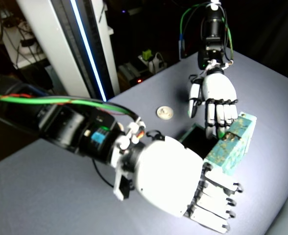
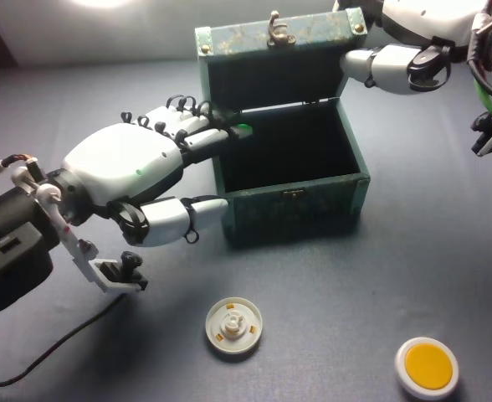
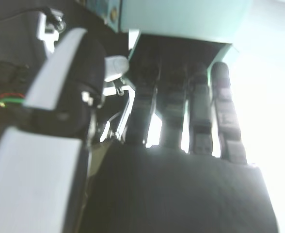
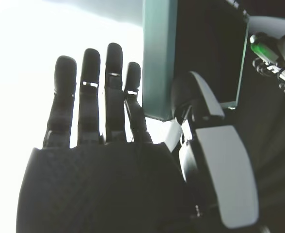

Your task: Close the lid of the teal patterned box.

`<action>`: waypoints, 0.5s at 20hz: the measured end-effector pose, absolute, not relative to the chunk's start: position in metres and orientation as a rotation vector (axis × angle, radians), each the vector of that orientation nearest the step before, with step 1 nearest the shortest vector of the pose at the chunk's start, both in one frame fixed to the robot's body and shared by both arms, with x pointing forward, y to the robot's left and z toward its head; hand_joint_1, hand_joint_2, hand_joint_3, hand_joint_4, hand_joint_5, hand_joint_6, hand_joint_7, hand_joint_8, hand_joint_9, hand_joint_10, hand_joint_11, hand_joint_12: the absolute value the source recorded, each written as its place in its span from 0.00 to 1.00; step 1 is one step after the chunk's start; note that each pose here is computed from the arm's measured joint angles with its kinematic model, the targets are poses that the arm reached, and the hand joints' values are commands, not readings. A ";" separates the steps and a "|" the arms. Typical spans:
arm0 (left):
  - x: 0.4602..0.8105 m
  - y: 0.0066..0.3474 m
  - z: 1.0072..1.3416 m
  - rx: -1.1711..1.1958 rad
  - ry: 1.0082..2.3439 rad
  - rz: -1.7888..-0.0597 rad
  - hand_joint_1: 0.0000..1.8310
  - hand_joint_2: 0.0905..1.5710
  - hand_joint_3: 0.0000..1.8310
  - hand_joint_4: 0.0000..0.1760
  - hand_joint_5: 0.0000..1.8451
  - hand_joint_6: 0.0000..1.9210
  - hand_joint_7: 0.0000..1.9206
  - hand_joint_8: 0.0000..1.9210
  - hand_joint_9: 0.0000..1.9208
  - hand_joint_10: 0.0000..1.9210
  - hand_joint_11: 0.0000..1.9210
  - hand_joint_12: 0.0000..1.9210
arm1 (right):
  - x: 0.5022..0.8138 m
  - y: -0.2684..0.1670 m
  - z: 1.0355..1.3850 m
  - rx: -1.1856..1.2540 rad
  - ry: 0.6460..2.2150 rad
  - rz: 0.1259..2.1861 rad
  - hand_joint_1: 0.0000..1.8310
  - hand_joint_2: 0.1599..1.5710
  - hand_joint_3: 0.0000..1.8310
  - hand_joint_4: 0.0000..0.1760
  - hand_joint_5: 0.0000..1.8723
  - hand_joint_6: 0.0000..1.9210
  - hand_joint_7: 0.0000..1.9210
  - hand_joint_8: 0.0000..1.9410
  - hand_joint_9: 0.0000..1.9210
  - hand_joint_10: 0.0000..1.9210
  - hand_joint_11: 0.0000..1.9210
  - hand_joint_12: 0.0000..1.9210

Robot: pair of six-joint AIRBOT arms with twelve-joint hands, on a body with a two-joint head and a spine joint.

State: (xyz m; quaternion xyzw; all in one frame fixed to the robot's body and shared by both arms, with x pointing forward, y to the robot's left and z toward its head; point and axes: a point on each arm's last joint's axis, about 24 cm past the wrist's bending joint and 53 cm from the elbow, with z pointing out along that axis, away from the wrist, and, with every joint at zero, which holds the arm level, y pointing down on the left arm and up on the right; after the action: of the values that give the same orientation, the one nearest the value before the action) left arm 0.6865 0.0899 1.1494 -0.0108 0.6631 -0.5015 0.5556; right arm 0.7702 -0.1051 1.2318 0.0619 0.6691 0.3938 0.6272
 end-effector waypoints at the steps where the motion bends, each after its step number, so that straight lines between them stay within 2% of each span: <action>1: 0.687 0.092 1.152 -0.030 1.556 -1.185 0.13 0.90 0.00 0.22 0.07 0.00 0.02 0.00 0.00 0.00 0.00 0.07 | 0.767 -0.107 1.233 0.135 1.526 0.900 0.19 0.90 0.00 0.00 0.00 0.60 0.08 0.37 0.00 0.67 0.00 1.00; 2: 0.686 0.096 1.155 -0.038 1.546 -1.187 0.09 0.90 0.00 0.33 0.07 0.00 0.02 0.00 0.00 0.00 0.00 0.12 | 0.764 -0.110 1.233 0.131 1.519 0.897 0.18 0.91 0.00 0.00 0.00 0.56 0.10 0.35 0.00 0.66 0.00 1.00; 3: 0.685 0.098 1.158 -0.042 1.533 -1.192 0.07 0.90 0.00 0.38 0.07 0.00 0.02 0.00 0.00 0.00 0.00 0.12 | 0.760 -0.112 1.231 0.127 1.518 0.895 0.17 0.92 0.00 0.00 0.00 0.57 0.10 0.34 0.01 0.65 0.00 1.00; 4: 0.683 0.099 1.161 -0.044 1.520 -1.199 0.07 0.90 0.00 0.38 0.07 0.00 0.02 0.00 0.00 0.00 0.00 0.20 | 0.756 -0.113 1.229 0.121 1.519 0.894 0.16 0.92 0.00 0.00 0.01 0.55 0.13 0.34 0.05 0.64 0.01 1.00; 5: 0.681 0.098 1.159 -0.043 1.524 -1.204 0.09 0.90 0.00 0.41 0.07 0.00 0.01 0.00 0.00 0.00 0.00 0.26 | 0.752 -0.114 1.226 0.116 1.522 0.892 0.18 0.93 0.00 0.00 0.05 0.51 0.22 0.60 0.21 0.81 0.23 1.00; 6: 0.679 0.099 1.156 -0.045 1.526 -1.206 0.12 0.92 0.00 0.23 0.06 0.00 0.02 0.00 0.00 0.00 0.00 0.13 | 0.749 -0.115 1.223 0.114 1.524 0.890 0.16 0.93 0.00 0.00 0.04 0.47 0.17 0.51 0.13 0.74 0.14 1.00; 7: 0.678 0.100 1.153 -0.046 1.531 -1.204 0.12 0.92 0.00 0.23 0.06 0.00 0.02 0.00 0.00 0.00 0.00 0.13 | 0.749 -0.116 1.222 0.113 1.521 0.888 0.16 0.93 0.00 0.00 0.04 0.47 0.17 0.51 0.13 0.74 0.14 1.00; 8: 0.676 0.101 1.149 -0.059 1.541 -1.206 0.11 0.93 0.00 0.35 0.04 0.00 0.01 0.00 0.00 0.00 0.00 0.04 | 0.748 -0.116 1.219 0.113 1.528 0.890 0.15 0.92 0.00 0.00 0.06 0.45 0.18 0.46 0.13 0.70 0.12 1.00; 9: 0.675 0.101 1.146 -0.064 1.549 -1.208 0.10 0.93 0.00 0.35 0.02 0.00 0.00 0.00 0.00 0.00 0.00 0.06 | 0.746 -0.115 1.217 0.113 1.529 0.896 0.16 0.92 0.00 0.00 0.06 0.45 0.19 0.45 0.14 0.70 0.13 1.00; 10: 0.673 0.101 1.143 -0.067 1.554 -1.210 0.12 0.94 0.00 0.24 0.02 0.00 0.00 0.00 0.00 0.00 0.00 0.06 | 0.744 -0.113 1.216 0.108 1.532 0.900 0.15 0.91 0.00 0.00 0.05 0.43 0.19 0.46 0.13 0.71 0.13 1.00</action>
State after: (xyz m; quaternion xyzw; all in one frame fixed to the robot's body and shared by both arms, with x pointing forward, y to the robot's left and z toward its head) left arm 0.6732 0.1010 1.1431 -0.0282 0.6574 -0.5118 0.5524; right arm 0.7441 -0.1127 1.2157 0.0469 0.6687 0.3931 0.6294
